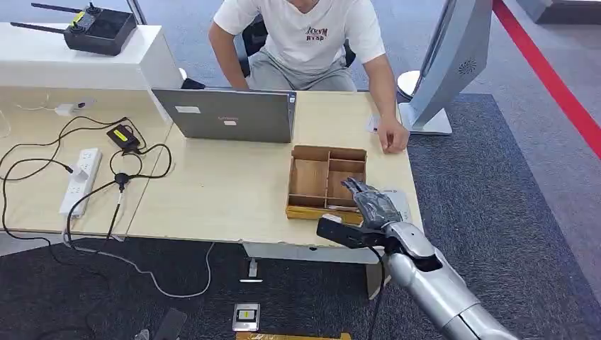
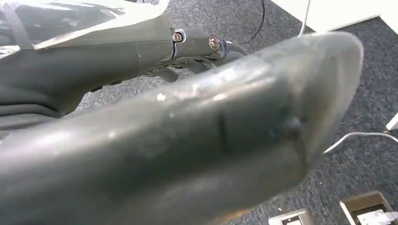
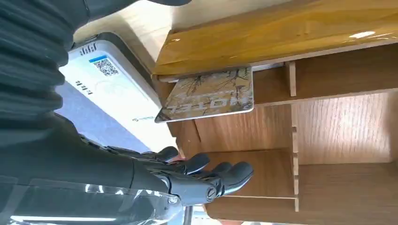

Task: Pass the card to the sensor for recognition and then transmit it.

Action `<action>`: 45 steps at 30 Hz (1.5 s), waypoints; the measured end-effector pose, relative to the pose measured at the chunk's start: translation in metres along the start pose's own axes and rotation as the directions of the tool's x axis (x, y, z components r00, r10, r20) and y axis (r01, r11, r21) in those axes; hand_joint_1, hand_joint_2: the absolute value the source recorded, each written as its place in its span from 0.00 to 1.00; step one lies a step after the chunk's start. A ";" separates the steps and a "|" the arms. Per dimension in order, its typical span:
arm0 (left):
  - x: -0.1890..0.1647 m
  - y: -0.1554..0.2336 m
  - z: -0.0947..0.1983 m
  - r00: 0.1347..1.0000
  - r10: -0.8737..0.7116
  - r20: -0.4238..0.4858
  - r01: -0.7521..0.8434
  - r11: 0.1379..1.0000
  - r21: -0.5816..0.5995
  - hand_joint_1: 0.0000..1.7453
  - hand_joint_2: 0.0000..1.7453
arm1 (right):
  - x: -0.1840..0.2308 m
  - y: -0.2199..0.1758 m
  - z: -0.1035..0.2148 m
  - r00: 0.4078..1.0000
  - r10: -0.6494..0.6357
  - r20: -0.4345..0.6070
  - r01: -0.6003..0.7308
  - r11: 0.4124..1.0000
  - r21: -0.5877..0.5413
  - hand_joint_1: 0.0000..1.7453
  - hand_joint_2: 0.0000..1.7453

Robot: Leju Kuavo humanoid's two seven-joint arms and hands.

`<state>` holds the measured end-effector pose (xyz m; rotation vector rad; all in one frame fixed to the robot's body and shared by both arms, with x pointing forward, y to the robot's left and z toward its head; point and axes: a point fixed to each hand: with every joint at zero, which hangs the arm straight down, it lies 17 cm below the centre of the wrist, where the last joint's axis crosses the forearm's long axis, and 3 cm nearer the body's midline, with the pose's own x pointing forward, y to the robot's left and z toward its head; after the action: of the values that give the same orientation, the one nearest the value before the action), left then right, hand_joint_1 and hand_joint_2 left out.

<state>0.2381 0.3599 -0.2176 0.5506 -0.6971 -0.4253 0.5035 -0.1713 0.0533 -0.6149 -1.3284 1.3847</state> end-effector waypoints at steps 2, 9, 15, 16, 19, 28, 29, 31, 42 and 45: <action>0.000 0.000 0.000 1.000 -0.001 0.001 0.001 1.000 0.000 0.00 0.00 | 0.001 0.000 0.000 1.000 -0.001 0.001 0.001 1.000 0.000 0.00 1.00; 0.003 -0.001 0.000 1.000 -0.002 0.006 0.002 1.000 0.000 0.00 0.00 | 0.004 -0.002 -0.001 1.000 -0.002 0.007 0.002 1.000 -0.004 0.03 1.00; 0.003 -0.002 0.000 1.000 -0.005 0.009 0.005 1.000 -0.002 0.00 0.00 | 0.005 -0.001 -0.001 1.000 -0.007 0.010 0.007 1.000 0.001 1.00 1.00; 0.003 -0.002 0.000 1.000 -0.004 0.009 0.004 1.000 -0.002 0.00 0.00 | 0.005 0.000 -0.001 1.000 -0.008 0.012 0.008 1.000 0.004 1.00 1.00; 0.004 -0.002 0.000 1.000 -0.003 0.009 0.003 1.000 -0.001 0.00 0.00 | 0.006 0.000 -0.001 1.000 -0.010 0.018 0.010 1.000 0.007 1.00 1.00; 0.004 -0.002 0.001 1.000 -0.002 0.010 0.002 1.000 -0.001 0.00 0.00 | 0.006 0.001 -0.001 1.000 -0.017 0.019 0.017 1.000 0.015 1.00 1.00; 0.004 -0.002 0.001 1.000 -0.002 0.010 0.002 1.000 -0.001 0.00 0.00 | 0.006 0.001 -0.001 1.000 -0.018 0.018 0.018 1.000 0.016 1.00 1.00; 0.004 -0.002 0.001 1.000 -0.002 0.010 0.002 1.000 -0.001 0.00 0.00 | 0.006 0.002 0.000 1.000 -0.021 0.017 0.020 1.000 0.016 1.00 1.00; 0.004 -0.002 0.001 1.000 -0.002 0.010 0.002 1.000 0.000 0.00 0.00 | 0.003 0.002 0.000 1.000 -0.024 0.006 0.024 1.000 0.014 1.00 1.00; 0.003 -0.003 0.001 1.000 -0.002 0.010 0.002 1.000 -0.001 0.00 0.00 | 0.003 -0.001 0.000 1.000 -0.025 0.007 0.025 1.000 -0.002 1.00 1.00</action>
<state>0.2390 0.3556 -0.2169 0.5488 -0.7058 -0.4308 0.5031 -0.1684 0.0551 -0.5929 -1.3388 1.3664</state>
